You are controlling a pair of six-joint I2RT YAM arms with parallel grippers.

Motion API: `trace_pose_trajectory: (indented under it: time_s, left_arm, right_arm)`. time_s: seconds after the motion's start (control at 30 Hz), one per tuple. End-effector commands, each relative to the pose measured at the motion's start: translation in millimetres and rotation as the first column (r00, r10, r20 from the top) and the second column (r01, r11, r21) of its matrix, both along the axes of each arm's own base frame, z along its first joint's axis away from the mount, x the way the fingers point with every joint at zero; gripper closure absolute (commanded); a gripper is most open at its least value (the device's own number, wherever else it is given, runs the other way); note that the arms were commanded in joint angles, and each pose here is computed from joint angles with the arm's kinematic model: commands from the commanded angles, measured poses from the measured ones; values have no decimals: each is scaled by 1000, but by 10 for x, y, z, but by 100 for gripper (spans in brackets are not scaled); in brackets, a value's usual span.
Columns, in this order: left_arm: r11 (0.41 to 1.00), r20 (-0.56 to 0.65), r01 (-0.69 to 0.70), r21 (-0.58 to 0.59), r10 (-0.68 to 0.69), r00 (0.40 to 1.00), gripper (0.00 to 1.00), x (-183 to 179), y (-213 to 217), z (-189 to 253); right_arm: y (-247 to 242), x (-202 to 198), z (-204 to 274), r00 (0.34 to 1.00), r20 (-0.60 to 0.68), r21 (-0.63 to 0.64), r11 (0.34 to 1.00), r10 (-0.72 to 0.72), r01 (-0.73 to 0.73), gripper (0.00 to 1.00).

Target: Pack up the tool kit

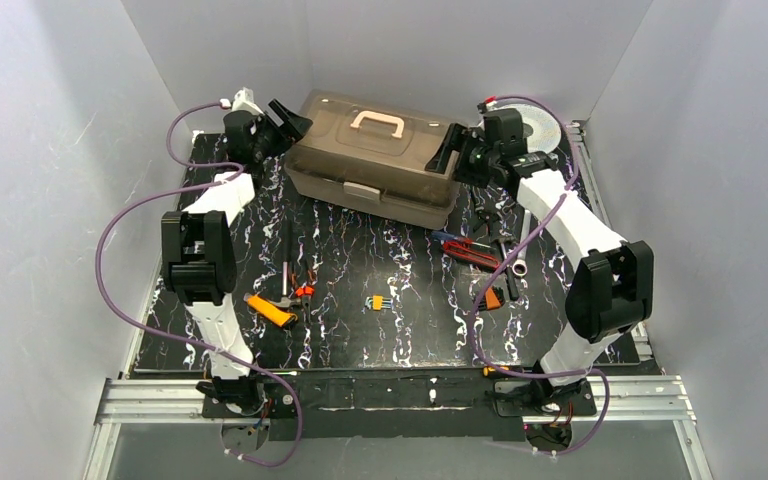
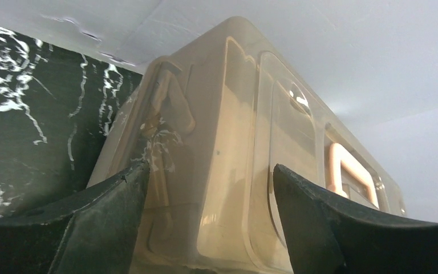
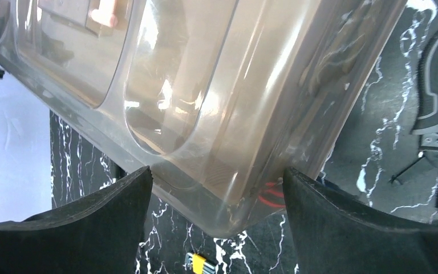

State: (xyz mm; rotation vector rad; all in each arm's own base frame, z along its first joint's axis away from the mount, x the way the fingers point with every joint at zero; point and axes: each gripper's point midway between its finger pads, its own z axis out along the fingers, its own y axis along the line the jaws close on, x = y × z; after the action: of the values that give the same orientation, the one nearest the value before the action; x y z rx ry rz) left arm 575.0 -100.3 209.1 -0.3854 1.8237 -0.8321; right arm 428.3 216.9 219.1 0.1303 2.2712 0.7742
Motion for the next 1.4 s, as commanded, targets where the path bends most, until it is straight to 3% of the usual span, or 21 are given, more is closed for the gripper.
trace_pose_trajectory:
  time_s: [0.0, 0.17, 0.33, 0.5, 0.67, 0.8, 0.93, 1.07, 1.23, 1.37]
  left_arm:
    - [990, -11, 144, 14, -143, 990, 23, -212, -372, 216]
    - [986, -54, 161, 40, -159, 986, 23, 54, -390, 39]
    - [974, -29, 214, -77, -216, 976, 24, 296, -601, -59]
    - [971, 26, 234, -47, -233, 972, 21, 398, -621, 184]
    - [979, 112, 175, 101, -186, 976, 10, 317, -422, 721]
    - [983, 169, 53, 175, -83, 982, 2, 274, -77, 1101]
    - [984, 192, -27, 179, -8, 981, 2, 48, 134, 1405]
    - [978, 170, -166, 126, 144, 975, 2, -420, 350, 1506]
    - [974, 27, -225, -6, 226, 974, 2, -1048, 384, 1156]
    - [977, -79, -184, -110, 176, 981, 2, -1475, 213, 742]
  right_arm:
    - [935, -641, 279, 962, 33, 120, 955, 269, -271, 14]
    - [1190, -1129, 405, 938, 56, 140, 928, 342, -346, 13]
    - [1246, -1398, 471, 923, 81, 121, 916, 375, -383, 13]
    - [857, -1172, 652, 949, 131, -50, 958, 287, -283, 11]
    - [370, -878, 952, 958, 202, -47, 979, 202, -197, 11]
    - [99, -583, 907, 964, 226, -89, 989, 139, -121, 9]
    - [-25, -310, 743, 976, 167, -79, 989, 138, -126, 9]
    - [32, -148, 574, 973, 106, -98, 975, 207, -197, 9]
    - [201, -142, 300, 957, 31, -89, 955, 287, -284, 9]
    - [310, -218, 125, 947, 7, -51, 946, 320, -319, 10]
